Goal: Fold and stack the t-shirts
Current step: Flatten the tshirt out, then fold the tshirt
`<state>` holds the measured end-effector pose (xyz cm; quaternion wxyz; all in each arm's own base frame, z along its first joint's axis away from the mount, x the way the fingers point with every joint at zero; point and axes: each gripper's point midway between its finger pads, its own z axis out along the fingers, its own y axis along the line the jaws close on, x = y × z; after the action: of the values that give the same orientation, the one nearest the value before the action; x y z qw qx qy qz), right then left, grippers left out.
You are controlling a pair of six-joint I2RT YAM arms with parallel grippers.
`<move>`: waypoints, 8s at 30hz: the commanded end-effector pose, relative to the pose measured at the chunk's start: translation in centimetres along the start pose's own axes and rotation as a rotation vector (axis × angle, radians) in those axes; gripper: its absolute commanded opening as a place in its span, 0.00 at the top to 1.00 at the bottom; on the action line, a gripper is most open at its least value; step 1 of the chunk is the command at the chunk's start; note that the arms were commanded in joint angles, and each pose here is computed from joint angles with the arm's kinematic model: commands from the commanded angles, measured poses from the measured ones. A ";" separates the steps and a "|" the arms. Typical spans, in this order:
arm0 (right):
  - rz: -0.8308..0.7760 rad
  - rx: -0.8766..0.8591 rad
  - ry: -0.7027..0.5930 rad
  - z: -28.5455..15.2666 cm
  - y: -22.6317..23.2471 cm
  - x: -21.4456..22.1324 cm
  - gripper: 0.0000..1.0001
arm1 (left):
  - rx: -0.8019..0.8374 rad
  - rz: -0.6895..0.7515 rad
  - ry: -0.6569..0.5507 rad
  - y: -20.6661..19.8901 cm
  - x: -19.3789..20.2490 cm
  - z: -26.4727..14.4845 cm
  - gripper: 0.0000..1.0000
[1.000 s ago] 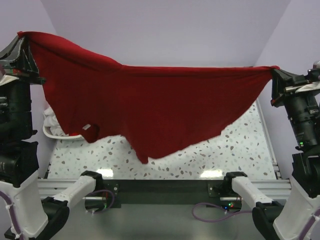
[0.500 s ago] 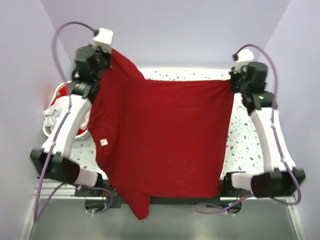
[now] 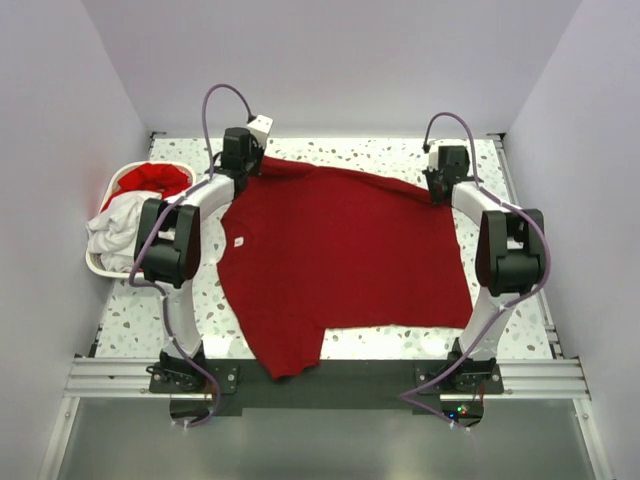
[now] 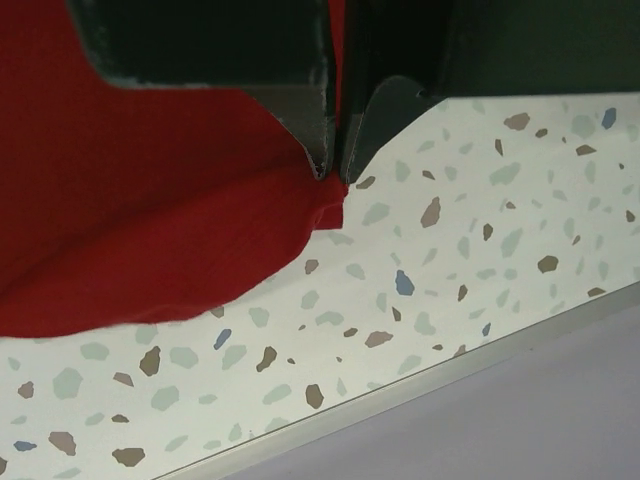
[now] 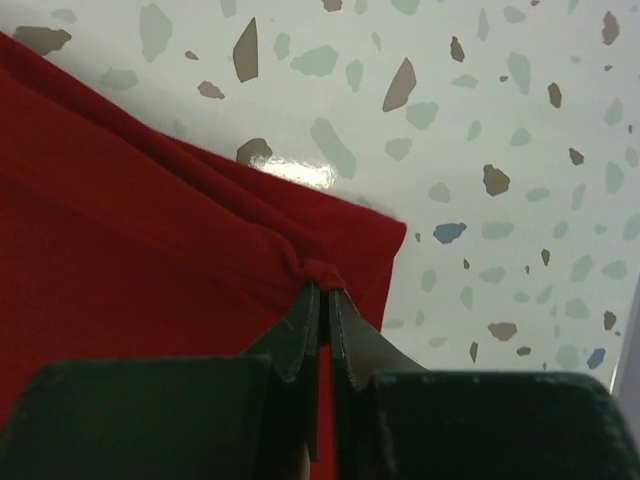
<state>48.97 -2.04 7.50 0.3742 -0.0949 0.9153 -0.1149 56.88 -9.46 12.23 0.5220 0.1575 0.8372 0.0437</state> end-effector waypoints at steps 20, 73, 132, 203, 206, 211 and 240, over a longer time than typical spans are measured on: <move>0.038 0.124 -0.141 0.1 -4.6 -6.5 1.00 | -0.073 -0.026 -0.180 3.0 -6.0 -4.0 1.00; 0.234 0.211 -0.022 -3.3 -4.2 1.7 1.00 | -0.108 -0.198 0.148 2.0 3.7 -13.0 1.00; 0.090 0.187 -0.075 0.1 -5.1 -4.2 1.00 | -0.245 0.072 -0.081 5.8 -5.2 -1.0 1.00; 0.572 -0.405 -0.035 -10.2 7.8 0.4 0.45 | -0.139 -0.135 0.304 -2.9 11.9 -18.6 0.59; 0.477 -0.514 -0.010 -10.6 11.7 0.2 0.45 | -0.085 -0.176 0.272 -3.6 11.8 -19.9 0.47; 0.320 -0.741 -0.052 -12.5 19.0 -2.4 0.44 | -0.077 -0.262 0.171 -3.3 10.0 -21.6 0.18; 0.165 -1.203 0.016 -8.6 42.4 -8.0 0.48 | -0.100 -0.321 0.185 -1.7 11.2 -19.3 0.04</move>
<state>44.52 39.90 4.42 0.2423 -0.2005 0.8522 0.4181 33.75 -5.63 9.88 0.4257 -0.0085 0.9046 0.0218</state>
